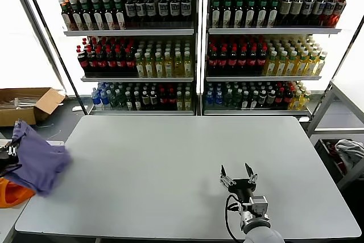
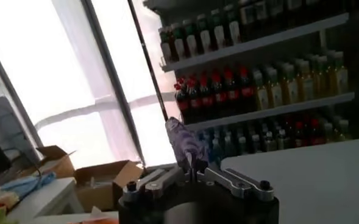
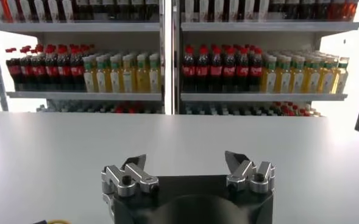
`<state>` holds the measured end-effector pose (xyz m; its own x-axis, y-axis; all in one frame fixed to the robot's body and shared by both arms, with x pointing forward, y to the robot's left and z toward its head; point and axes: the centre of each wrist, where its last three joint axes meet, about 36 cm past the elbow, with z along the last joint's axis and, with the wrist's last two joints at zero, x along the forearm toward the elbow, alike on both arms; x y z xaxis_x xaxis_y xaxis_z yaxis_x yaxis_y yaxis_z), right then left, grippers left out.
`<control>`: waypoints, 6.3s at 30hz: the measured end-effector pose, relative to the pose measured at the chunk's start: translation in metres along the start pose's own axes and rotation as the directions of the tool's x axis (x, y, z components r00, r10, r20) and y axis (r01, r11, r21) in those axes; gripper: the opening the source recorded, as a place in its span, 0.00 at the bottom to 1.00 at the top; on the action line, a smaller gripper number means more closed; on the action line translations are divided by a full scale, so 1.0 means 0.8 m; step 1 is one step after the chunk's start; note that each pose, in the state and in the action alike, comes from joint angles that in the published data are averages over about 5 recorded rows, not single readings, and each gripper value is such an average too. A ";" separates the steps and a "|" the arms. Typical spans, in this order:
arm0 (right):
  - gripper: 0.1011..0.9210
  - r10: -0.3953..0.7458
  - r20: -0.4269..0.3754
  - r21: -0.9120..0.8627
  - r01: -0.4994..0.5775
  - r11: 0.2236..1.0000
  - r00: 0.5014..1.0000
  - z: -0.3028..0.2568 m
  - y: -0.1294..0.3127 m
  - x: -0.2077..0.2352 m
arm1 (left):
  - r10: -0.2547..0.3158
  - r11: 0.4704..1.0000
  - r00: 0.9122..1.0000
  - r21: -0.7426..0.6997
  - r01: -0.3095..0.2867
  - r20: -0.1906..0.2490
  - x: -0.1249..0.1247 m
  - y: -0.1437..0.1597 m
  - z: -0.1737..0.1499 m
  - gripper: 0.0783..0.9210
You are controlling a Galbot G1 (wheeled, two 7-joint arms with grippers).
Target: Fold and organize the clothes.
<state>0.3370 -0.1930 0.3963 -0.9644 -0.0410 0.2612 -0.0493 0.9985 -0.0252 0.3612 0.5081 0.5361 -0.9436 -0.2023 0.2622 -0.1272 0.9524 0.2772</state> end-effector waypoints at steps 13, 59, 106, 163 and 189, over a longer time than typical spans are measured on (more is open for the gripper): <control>0.88 0.034 -0.015 -0.003 -0.034 0.999 0.999 0.007 -0.010 0.007 | 0.276 0.961 0.954 -0.003 -0.278 -0.115 0.002 -0.192 0.080 0.03; 0.88 -0.426 -0.166 -0.398 0.335 0.854 0.889 -0.055 0.112 -0.054 | 0.263 0.913 0.962 0.303 -0.272 0.072 0.048 -0.298 0.001 0.88; 0.24 -0.598 -0.376 -0.390 0.465 0.795 0.708 -0.073 0.222 -0.165 | 0.108 0.949 0.994 0.297 -0.107 0.012 0.073 -0.267 0.030 0.88; 0.80 -0.143 -0.268 0.168 0.192 0.967 0.953 -0.091 -0.061 -0.159 | 0.211 0.918 0.977 0.338 -0.210 0.032 0.108 -0.335 0.030 0.88; 0.88 -0.317 -0.247 -0.045 0.316 0.948 0.916 -0.072 0.081 -0.102 | 0.218 0.908 0.976 0.363 -0.208 0.013 0.114 -0.342 0.040 0.88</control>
<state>0.4276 -0.1228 0.4289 -0.8034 -0.3450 0.4853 -0.3396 0.9350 0.1025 0.3000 0.2362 0.4544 -0.9526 0.0129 0.3040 -0.0306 0.9900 -0.1380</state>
